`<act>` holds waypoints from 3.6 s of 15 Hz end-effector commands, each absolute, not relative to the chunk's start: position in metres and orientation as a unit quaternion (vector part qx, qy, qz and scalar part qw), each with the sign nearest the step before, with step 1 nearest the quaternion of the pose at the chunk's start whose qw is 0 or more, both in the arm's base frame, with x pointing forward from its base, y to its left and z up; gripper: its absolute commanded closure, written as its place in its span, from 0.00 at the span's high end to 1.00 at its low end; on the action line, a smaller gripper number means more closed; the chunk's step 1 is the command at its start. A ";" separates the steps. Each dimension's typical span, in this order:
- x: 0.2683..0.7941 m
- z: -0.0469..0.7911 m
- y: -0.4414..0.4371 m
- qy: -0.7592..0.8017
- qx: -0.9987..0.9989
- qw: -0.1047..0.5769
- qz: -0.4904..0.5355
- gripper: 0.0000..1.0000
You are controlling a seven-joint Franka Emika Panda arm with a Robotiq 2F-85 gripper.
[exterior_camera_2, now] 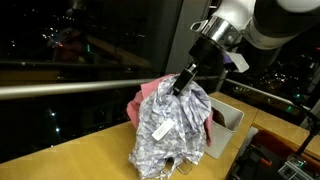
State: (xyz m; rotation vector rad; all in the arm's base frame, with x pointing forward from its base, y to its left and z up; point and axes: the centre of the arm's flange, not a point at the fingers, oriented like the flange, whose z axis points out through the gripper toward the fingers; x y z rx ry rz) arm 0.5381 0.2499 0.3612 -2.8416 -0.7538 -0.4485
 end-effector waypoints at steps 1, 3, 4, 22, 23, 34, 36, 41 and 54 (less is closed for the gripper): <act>0.535 0.363 0.248 -0.254 -0.950 0.080 -0.162 0.51; 0.533 0.365 0.244 -0.252 -0.951 0.080 -0.163 0.65; 0.534 0.366 0.241 -0.250 -0.951 0.080 -0.163 0.72; 0.553 0.270 0.011 -0.168 -0.977 -0.028 -0.131 1.00; 0.548 0.263 0.006 -0.171 -0.977 -0.032 -0.124 1.00; 0.527 0.209 -0.003 -0.172 -0.981 -0.038 -0.083 1.00; 0.525 0.199 -0.003 -0.171 -0.982 -0.036 -0.078 1.00; 0.521 0.188 -0.006 -0.163 -0.984 -0.028 -0.069 0.62; 0.486 0.279 -0.046 -0.089 -0.990 0.000 -0.113 0.05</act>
